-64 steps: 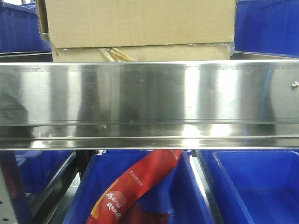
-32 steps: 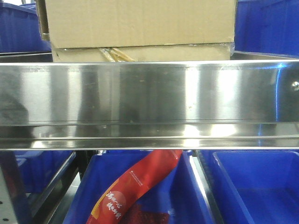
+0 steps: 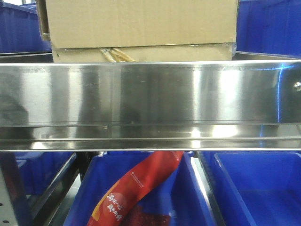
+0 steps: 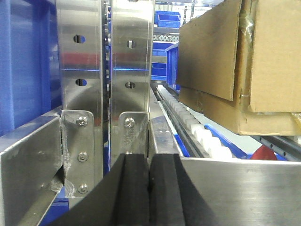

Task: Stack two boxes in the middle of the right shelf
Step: 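Open both grippers and withdraw them from the boxes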

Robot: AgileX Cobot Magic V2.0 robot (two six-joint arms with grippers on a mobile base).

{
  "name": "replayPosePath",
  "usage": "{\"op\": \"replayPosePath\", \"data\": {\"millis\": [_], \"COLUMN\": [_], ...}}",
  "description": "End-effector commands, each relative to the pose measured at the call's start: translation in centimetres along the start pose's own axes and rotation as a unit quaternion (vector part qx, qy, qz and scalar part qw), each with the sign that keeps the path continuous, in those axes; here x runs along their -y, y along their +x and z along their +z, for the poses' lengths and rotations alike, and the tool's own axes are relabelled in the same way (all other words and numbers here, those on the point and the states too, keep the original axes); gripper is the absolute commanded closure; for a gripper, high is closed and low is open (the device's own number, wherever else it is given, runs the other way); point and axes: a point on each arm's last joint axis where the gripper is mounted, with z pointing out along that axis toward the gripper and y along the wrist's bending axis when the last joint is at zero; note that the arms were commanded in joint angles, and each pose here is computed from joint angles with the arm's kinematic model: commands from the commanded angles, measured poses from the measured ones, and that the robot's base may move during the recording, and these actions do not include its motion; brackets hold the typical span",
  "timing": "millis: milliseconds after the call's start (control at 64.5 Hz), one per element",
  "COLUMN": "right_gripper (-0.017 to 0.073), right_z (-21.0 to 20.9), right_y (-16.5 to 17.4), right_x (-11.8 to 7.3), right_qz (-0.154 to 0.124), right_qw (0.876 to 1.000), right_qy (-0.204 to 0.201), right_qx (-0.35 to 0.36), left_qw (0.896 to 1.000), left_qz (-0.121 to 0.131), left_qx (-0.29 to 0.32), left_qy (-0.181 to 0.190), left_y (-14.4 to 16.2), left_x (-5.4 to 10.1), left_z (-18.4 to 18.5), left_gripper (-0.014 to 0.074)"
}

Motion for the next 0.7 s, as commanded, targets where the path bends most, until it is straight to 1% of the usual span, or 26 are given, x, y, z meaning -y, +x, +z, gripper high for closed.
{"op": "replayPosePath", "data": {"millis": [0, 682], "right_gripper": [0.0721, 0.0721], "right_z": [-0.03, -0.03], "right_y": [-0.31, -0.31], "right_x": [0.05, 0.05], "right_qz": [0.002, 0.002], "right_qw": [1.0, 1.0], "right_qy": [0.004, 0.004], "right_qx": [0.018, 0.018], "left_qw": [1.0, 1.0], "left_qz": [-0.001, -0.001], "left_qx": [0.012, 0.012], "left_qy": [-0.001, -0.001], "left_y": [-0.28, -0.28], "left_x": [-0.01, -0.01], "left_z": [-0.06, -0.06], "left_gripper": [0.0704, 0.0704]}}
